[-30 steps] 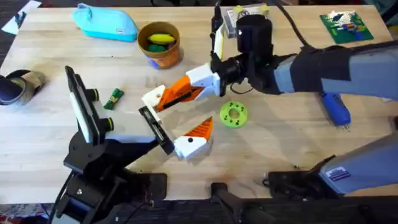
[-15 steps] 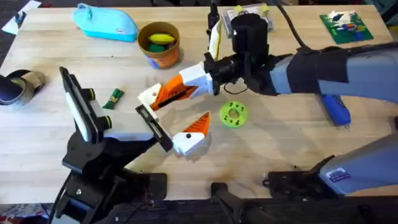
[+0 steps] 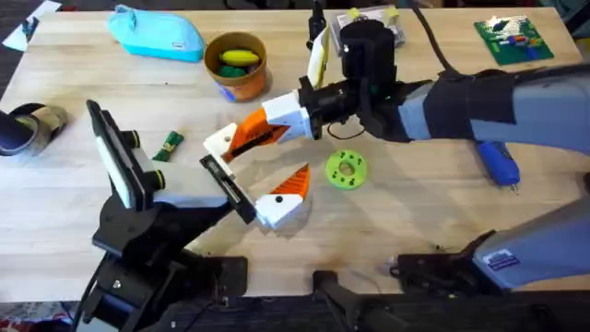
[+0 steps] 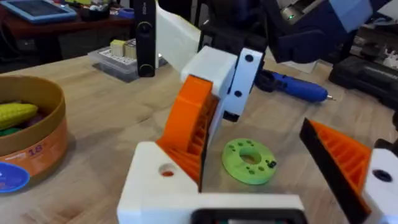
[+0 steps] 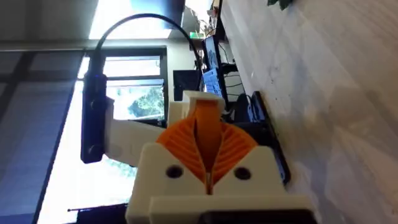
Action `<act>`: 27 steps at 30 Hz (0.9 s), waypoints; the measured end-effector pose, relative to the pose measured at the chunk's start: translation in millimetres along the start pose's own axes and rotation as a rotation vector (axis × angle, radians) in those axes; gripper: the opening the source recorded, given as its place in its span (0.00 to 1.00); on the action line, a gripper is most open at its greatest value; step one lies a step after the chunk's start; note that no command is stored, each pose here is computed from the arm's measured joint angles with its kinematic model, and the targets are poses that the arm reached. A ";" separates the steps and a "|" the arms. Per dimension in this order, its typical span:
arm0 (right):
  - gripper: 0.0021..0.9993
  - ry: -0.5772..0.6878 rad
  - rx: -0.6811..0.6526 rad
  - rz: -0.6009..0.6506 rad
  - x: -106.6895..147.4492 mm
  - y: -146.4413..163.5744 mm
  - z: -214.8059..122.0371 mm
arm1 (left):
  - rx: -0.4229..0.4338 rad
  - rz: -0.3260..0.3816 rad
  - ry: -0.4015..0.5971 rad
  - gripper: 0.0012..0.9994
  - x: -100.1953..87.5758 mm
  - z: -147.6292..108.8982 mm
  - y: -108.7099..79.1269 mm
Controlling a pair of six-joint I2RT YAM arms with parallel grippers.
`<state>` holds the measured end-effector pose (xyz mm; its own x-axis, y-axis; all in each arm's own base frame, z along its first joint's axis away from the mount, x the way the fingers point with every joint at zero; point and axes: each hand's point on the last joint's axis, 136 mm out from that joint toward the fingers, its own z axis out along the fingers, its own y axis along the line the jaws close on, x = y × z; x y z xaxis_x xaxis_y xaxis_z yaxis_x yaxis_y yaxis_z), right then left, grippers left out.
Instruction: Pick up the gripper from the table and insert it into the empty holder that is missing its gripper. Then pick up a screw, insert it into the mounting hole, and use the screwdriver to tighten it. Finally, clean up the table by picking up the vegetable and placing it into the bucket.
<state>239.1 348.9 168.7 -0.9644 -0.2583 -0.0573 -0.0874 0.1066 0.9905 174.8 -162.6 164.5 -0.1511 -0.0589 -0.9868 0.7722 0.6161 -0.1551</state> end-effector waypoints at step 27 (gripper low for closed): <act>0.92 0.001 -0.075 -0.176 0.5 28.3 15.5 | 0.076 0.044 0.008 0.99 1.6 -0.1 -13.9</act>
<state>232.2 366.7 194.7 -0.9357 -0.2672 -0.2305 -0.2359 -0.0120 0.9717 163.8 -171.2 165.0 -0.1202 -0.0267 -0.9924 0.8230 0.5563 -0.1147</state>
